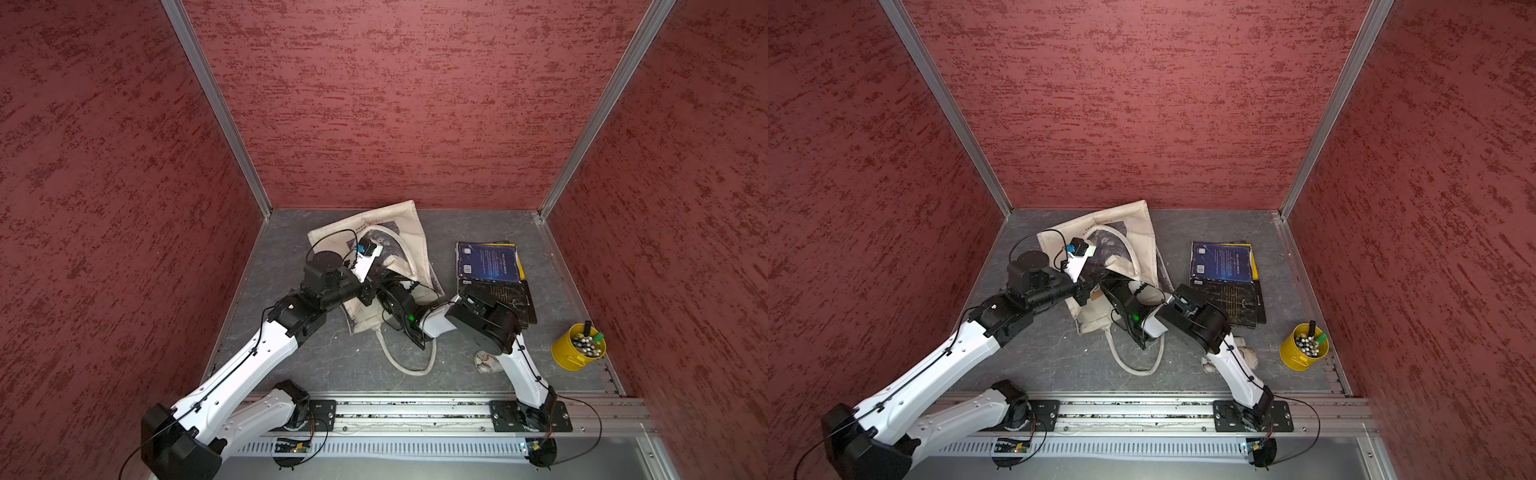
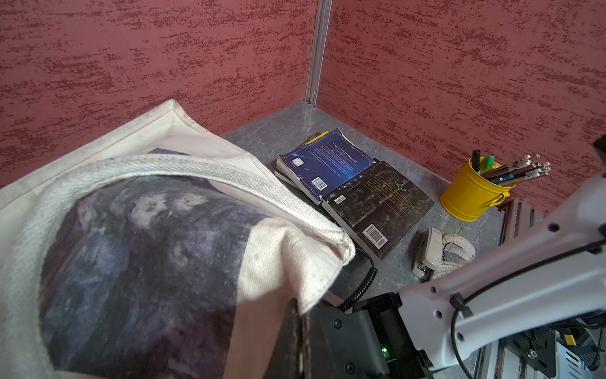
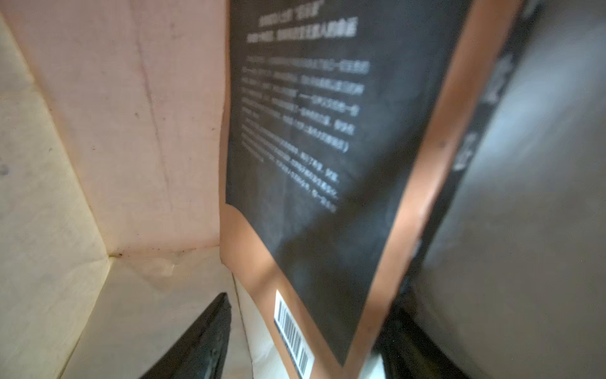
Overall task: Take out the books from the canvas bag
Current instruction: Pick up the book from the canvas bag.
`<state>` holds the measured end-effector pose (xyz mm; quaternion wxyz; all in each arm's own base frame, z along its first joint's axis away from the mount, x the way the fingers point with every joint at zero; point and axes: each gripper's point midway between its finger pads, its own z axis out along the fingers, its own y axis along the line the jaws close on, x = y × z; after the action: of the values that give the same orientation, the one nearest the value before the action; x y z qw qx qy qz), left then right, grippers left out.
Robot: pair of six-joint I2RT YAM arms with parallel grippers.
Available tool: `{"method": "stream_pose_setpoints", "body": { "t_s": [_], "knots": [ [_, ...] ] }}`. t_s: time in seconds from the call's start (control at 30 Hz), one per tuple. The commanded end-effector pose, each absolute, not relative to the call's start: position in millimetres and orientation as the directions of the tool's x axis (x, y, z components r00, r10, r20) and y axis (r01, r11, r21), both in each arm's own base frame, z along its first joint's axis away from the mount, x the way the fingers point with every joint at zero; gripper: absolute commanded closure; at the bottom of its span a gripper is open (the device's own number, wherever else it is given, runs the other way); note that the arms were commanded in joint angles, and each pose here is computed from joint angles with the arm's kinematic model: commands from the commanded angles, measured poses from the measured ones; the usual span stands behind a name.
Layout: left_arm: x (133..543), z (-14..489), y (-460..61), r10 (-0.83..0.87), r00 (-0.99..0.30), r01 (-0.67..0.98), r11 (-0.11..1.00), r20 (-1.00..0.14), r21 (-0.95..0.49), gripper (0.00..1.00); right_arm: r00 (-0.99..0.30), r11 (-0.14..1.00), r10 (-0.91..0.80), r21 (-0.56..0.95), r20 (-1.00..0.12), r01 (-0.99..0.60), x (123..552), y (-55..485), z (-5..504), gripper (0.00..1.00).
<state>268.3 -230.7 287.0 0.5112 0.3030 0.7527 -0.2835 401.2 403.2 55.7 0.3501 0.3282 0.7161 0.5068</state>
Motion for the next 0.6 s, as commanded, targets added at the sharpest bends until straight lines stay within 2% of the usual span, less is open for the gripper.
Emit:
{"method": "stream_pose_setpoints", "body": {
  "t_s": [0.0,0.17,0.23,0.37,0.4,0.47,0.57],
  "knots": [
    [258,306,-243,0.142,-0.235,0.800,0.590,-0.962,-0.109,1.00,-0.564,0.370,0.787,0.923,-0.250,0.108,424,387,29,0.33],
    [258,306,-243,0.142,-0.233,0.801,0.589,-0.962,-0.107,1.00,-0.589,0.364,0.745,0.931,-0.313,-0.035,426,398,68,0.32],
    [259,306,-243,0.142,-0.235,0.799,0.591,-0.962,-0.108,1.00,-0.591,0.361,0.737,0.930,-0.328,-0.067,424,399,79,0.38],
    [260,307,-241,0.142,-0.233,0.795,0.598,-0.962,-0.105,1.00,-0.611,0.351,0.718,0.932,-0.333,-0.096,415,399,85,0.61],
    [260,306,-242,0.143,-0.234,0.794,0.599,-0.962,-0.104,1.00,-0.609,0.342,0.724,0.935,-0.325,-0.093,412,396,86,0.63],
    [262,306,-240,0.143,-0.236,0.788,0.607,-0.961,-0.103,1.00,-0.614,0.346,0.720,0.934,-0.325,-0.090,406,391,84,0.76],
    [265,305,-238,0.146,-0.240,0.775,0.625,-0.960,-0.099,1.00,-0.613,0.348,0.720,0.933,-0.326,-0.088,397,384,82,0.86]
  ]
}}
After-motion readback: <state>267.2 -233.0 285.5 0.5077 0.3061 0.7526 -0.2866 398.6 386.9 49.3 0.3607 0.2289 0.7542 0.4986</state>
